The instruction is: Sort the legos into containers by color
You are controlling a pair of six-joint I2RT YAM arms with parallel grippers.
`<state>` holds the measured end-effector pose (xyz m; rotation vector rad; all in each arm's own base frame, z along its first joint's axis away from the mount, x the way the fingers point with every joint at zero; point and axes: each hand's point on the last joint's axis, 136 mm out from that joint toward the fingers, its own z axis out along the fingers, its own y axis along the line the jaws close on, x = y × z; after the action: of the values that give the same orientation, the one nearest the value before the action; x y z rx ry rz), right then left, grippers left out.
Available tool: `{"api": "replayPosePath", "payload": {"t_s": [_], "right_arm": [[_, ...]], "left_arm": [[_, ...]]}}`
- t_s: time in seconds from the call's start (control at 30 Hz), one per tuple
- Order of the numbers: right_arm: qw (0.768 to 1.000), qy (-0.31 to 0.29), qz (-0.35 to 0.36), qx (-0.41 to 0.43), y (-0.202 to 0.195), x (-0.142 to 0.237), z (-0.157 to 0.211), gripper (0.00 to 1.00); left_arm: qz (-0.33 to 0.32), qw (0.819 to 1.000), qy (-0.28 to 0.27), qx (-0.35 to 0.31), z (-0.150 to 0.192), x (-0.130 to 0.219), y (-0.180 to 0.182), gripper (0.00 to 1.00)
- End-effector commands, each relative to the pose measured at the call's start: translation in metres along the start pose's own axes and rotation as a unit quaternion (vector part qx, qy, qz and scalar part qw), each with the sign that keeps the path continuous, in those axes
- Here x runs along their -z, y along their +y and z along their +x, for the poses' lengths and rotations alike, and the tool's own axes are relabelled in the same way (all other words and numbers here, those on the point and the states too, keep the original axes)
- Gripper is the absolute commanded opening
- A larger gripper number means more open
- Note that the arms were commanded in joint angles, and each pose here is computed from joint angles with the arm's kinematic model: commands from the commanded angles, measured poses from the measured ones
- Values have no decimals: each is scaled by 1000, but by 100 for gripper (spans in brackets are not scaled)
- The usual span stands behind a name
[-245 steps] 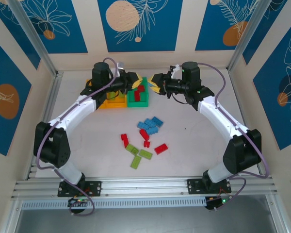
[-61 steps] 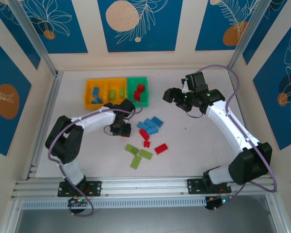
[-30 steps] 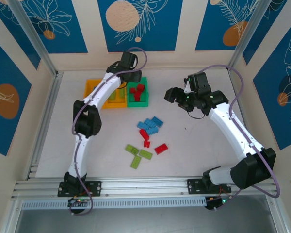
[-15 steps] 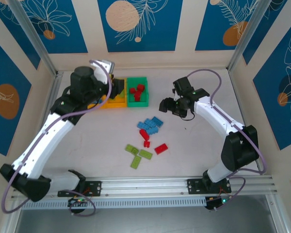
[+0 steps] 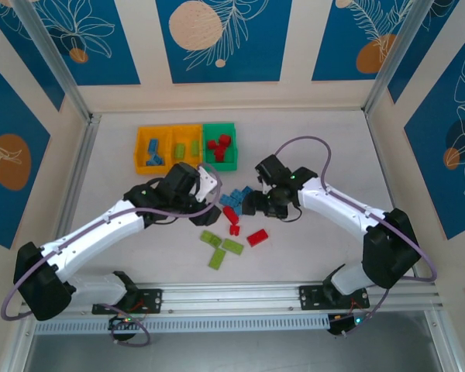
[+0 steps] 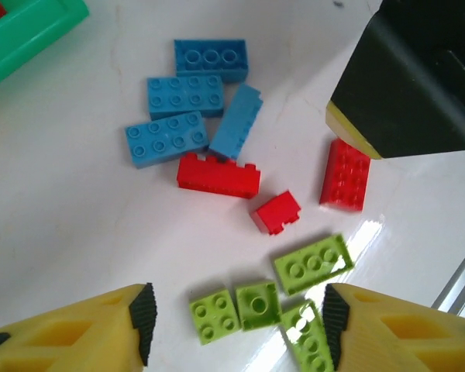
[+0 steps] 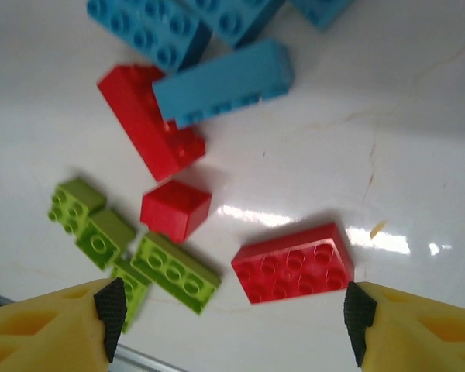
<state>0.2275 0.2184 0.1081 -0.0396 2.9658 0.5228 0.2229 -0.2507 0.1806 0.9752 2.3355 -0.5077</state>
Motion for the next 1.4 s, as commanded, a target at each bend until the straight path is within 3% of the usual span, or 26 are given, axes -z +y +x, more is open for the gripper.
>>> {"api": "replayPosePath", "payload": {"t_s": [0.0,0.17,0.23,0.43,0.83,0.93,1.13,1.27,1.37], "right_arm": [[1000,3,20,10,-3,-1,12,78],[997,-23,17,69,18,-15,-14,78],[997,-28,59,36,3,-25,-31,78],[998,16,28,-45,13,-46,-47,81],[983,83,75,-144,-1,-73,-36,81],[985,71,65,-141,1,-66,-38,81],[987,11,-30,-157,11,-21,-57,83],[977,-65,-33,-200,-25,17,-71,84],[961,-88,-15,-261,-68,33,-70,84]], "left_arm": [[42,996,-3,-75,7,6,-16,67],[49,996,-12,-77,11,2,-17,77],[42,996,-21,-73,9,3,-15,81],[4,997,-18,-69,10,6,-3,98],[-7,998,-28,-51,12,0,2,100],[-22,999,-22,-38,13,-3,8,100],[-6,999,25,35,20,-30,4,100],[13,1000,1,4,-18,-56,-14,98],[11,999,17,-42,-36,-86,-18,92]]}}
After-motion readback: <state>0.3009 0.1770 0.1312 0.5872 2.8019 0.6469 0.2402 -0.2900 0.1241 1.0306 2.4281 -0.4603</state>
